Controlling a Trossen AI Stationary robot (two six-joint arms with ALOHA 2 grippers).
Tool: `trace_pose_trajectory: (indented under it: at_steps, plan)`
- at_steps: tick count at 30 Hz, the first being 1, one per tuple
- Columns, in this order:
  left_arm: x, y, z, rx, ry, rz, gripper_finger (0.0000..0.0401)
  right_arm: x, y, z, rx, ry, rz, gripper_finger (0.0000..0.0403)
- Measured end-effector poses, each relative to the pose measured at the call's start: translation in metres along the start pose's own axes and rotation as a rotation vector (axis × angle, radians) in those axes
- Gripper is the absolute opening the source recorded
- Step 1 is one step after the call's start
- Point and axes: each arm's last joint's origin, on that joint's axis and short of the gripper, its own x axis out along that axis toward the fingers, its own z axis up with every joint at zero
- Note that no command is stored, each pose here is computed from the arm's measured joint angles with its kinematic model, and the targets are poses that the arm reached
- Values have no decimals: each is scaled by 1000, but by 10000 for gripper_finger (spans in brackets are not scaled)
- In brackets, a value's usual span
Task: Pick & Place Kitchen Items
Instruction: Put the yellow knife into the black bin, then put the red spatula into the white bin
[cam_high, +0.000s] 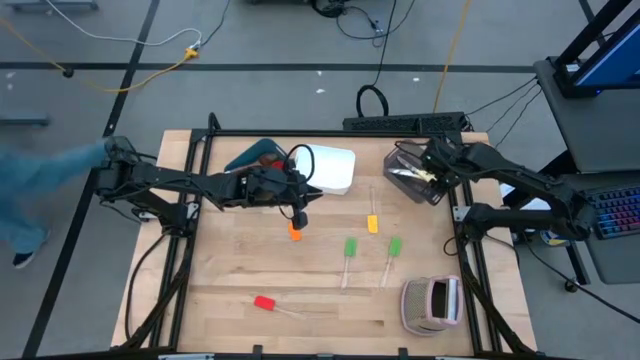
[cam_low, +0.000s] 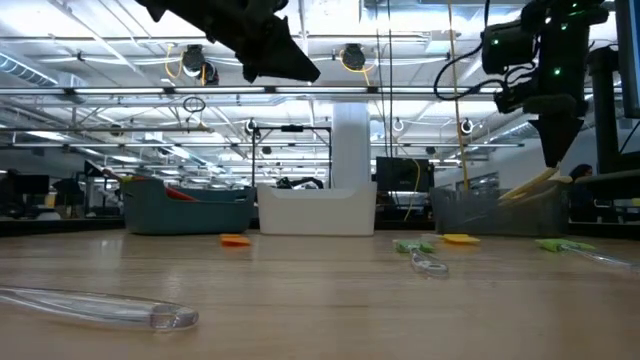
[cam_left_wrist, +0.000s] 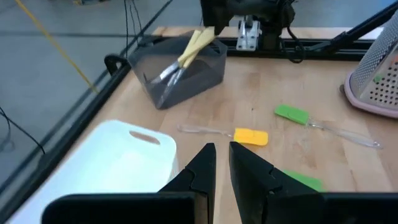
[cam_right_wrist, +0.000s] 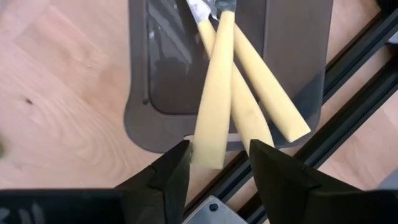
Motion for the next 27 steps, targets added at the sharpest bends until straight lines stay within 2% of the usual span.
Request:
trace_pose_trajectory:
  at_steps: [4, 9, 14, 18, 21, 27]
  plan:
    - [0, 0, -5, -77, 47, 3, 49, -8, 3, -7, -10, -58, 14, 156]
    - [-1, 0, -15, -108, 159, 10, 49, -18, 6, -14, -24, -138, 37, 156]
    - [-4, -3, -23, -315, 237, 35, 49, -27, 10, -13, -22, -282, 76, 155]
    - [-6, -9, -29, -403, 298, 46, 49, -34, 14, -7, -45, -405, 106, 155]
    - [-6, -17, -35, -395, 345, 41, 49, -38, 17, -1, -78, -481, 118, 155]
    - [-10, -37, -52, -232, 504, -60, 49, -47, 24, 13, -114, -650, 150, 155]
